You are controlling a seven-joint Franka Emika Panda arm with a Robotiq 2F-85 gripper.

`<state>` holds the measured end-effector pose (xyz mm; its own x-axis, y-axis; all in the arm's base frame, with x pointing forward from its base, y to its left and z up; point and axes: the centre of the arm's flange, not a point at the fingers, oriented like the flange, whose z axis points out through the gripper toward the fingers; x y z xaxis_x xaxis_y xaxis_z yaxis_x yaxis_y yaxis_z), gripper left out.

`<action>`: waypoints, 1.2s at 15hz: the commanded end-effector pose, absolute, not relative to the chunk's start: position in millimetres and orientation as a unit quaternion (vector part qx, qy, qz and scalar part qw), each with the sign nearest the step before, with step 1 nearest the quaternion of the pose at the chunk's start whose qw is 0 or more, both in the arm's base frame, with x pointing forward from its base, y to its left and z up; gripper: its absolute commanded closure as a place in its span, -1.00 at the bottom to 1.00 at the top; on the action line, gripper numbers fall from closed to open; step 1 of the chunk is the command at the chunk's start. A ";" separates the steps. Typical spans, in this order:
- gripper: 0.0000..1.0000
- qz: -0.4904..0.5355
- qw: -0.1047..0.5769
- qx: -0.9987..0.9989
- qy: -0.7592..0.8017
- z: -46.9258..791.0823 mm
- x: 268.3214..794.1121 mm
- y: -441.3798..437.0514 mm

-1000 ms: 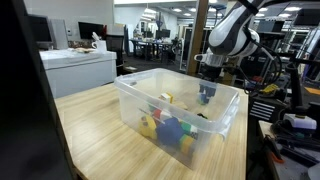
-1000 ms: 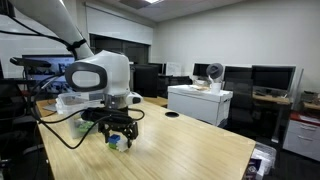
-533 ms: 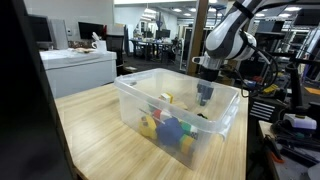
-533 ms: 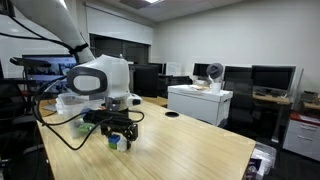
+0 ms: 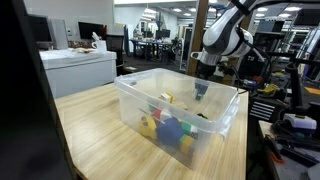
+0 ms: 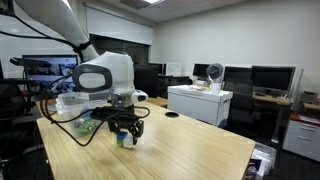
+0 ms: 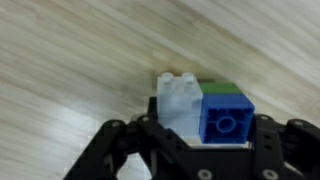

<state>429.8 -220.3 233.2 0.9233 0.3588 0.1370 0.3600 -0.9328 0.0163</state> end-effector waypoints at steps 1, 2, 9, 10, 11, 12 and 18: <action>0.10 -0.123 0.001 -0.982 -0.140 274.9 464.0 -229.2; 0.10 -0.145 0.004 -0.982 -0.122 289.7 476.2 -230.6; 0.10 -0.271 0.112 -0.954 -0.067 403.7 515.2 -176.2; 0.10 -0.277 0.129 -0.950 -0.074 410.9 512.7 -161.9; 0.10 -0.278 0.144 -0.946 -0.084 415.1 508.1 -147.2; 0.10 -0.277 0.158 -0.943 -0.095 418.3 502.8 -133.3; 0.10 -0.243 0.198 -0.940 -0.133 408.9 478.1 -89.2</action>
<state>501.5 -98.5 411.3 0.8507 0.1335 0.5085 0.3142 -0.9045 -0.2883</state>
